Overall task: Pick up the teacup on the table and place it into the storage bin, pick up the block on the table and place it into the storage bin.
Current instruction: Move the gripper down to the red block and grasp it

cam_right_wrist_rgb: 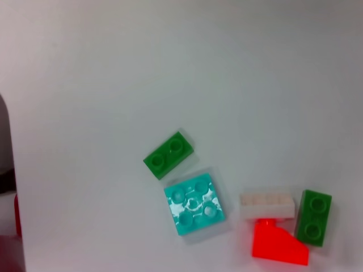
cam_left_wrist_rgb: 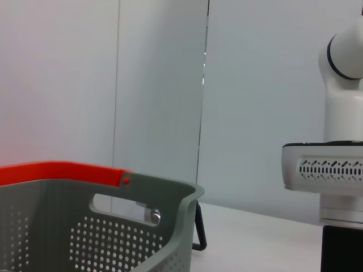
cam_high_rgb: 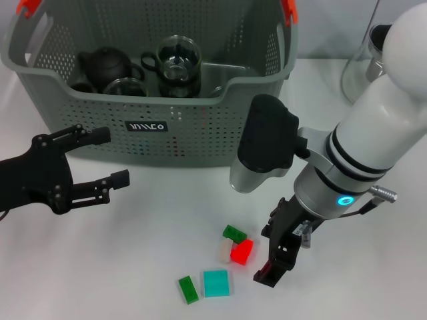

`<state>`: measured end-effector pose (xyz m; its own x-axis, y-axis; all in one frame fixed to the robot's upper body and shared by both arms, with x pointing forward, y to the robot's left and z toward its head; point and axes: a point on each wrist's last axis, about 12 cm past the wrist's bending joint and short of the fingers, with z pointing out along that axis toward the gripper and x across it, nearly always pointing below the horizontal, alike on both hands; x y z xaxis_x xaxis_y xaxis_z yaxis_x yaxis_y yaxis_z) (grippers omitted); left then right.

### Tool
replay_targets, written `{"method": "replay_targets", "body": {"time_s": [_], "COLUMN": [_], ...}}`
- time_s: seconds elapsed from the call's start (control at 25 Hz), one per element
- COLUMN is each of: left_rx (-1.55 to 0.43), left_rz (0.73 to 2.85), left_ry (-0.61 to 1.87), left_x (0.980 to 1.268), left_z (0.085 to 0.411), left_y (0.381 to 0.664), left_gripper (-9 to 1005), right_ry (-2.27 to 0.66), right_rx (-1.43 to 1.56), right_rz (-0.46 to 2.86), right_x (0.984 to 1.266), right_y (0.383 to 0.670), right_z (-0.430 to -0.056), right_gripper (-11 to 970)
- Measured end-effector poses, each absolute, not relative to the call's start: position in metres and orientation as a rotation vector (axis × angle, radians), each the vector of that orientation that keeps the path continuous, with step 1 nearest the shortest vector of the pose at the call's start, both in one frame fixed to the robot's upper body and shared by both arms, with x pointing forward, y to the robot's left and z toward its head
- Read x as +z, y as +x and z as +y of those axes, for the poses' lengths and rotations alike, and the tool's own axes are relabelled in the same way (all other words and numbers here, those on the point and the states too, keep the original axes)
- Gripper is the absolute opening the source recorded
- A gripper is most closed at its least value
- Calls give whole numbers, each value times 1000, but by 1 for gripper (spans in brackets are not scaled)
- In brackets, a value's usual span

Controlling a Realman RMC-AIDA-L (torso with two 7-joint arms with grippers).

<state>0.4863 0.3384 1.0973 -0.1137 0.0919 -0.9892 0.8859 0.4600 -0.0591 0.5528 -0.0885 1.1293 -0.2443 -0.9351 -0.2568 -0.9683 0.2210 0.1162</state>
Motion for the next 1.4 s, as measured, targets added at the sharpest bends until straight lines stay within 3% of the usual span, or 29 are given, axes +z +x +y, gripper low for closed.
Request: {"method": "replay_targets", "body": {"time_s": [1.4], "left_rx": [-846], "left_rz": [1537], "left_ry": [895], "left_x": [1097], "left_z": [338], "left_y": [487], "left_gripper": [841], "right_ry": [-1834], "right_rx": [349], "right_rz": [2376], "right_x": [1112], "right_y": [553], "right_z": [-75], "right_gripper": [877]}}
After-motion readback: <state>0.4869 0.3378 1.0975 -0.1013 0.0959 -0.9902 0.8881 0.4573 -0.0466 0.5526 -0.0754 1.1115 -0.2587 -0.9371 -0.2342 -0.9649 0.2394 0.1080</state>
